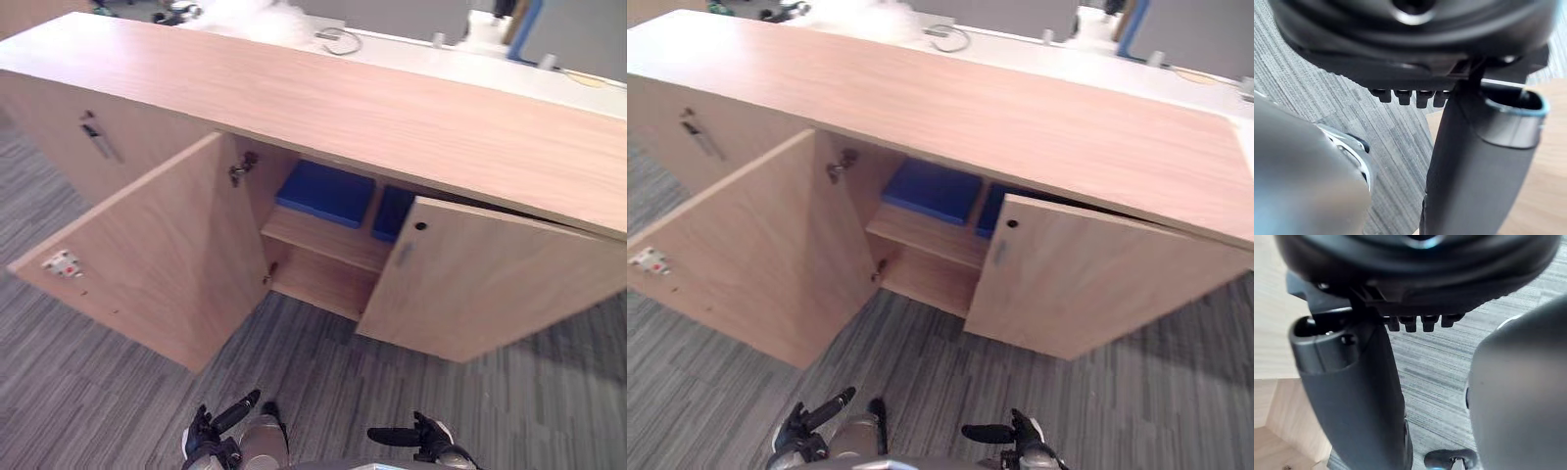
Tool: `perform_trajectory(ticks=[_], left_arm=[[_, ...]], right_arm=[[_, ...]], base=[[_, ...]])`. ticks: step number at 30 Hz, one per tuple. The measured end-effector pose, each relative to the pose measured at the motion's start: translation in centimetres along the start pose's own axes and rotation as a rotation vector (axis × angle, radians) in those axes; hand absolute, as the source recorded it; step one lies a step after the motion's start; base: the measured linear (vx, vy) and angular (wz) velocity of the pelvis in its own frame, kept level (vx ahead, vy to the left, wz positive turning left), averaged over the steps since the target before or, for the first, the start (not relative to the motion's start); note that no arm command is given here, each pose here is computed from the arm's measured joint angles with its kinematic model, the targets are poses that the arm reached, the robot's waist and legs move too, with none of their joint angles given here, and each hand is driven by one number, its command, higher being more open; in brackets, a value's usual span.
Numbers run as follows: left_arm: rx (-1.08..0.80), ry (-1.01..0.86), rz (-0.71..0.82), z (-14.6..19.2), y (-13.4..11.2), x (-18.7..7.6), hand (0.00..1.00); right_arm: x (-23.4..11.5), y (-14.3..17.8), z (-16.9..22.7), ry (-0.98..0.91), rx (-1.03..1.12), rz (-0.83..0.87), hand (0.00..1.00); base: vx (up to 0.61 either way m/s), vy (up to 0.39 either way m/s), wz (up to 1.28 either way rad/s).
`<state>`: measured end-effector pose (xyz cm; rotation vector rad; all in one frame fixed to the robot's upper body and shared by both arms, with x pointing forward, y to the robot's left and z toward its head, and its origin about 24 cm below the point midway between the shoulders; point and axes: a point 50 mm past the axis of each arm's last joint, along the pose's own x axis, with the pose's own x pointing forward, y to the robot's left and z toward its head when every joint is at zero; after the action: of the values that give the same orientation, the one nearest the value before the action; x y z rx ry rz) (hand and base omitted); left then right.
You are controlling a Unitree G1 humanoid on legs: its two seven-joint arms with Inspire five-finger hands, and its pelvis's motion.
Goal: Walk over to the cabinet, pick up the folder, carry it to the office cabinet, place the folder inside the office cabinet, then close the office cabinet door
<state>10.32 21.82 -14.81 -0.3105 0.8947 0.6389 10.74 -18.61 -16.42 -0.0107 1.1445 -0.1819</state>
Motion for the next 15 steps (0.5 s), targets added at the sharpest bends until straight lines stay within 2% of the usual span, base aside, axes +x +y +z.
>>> perform_trajectory(ticks=[7, 15], left_arm=[[0.058, 0.056, -0.025, -1.0, 0.1, 0.1, 1.0], [-0.081, 0.092, -0.019, -1.5, 0.6, 0.0, 1.0]], right_arm=[[-0.1, -0.8, -1.3, 0.06, 0.338, -0.076, 1.0], [-0.2, -0.7, -1.6, 0.061, 0.406, -0.082, 1.0]], base=[[0.13, 0.048, 0.71], [-0.04, -0.012, 0.3]])
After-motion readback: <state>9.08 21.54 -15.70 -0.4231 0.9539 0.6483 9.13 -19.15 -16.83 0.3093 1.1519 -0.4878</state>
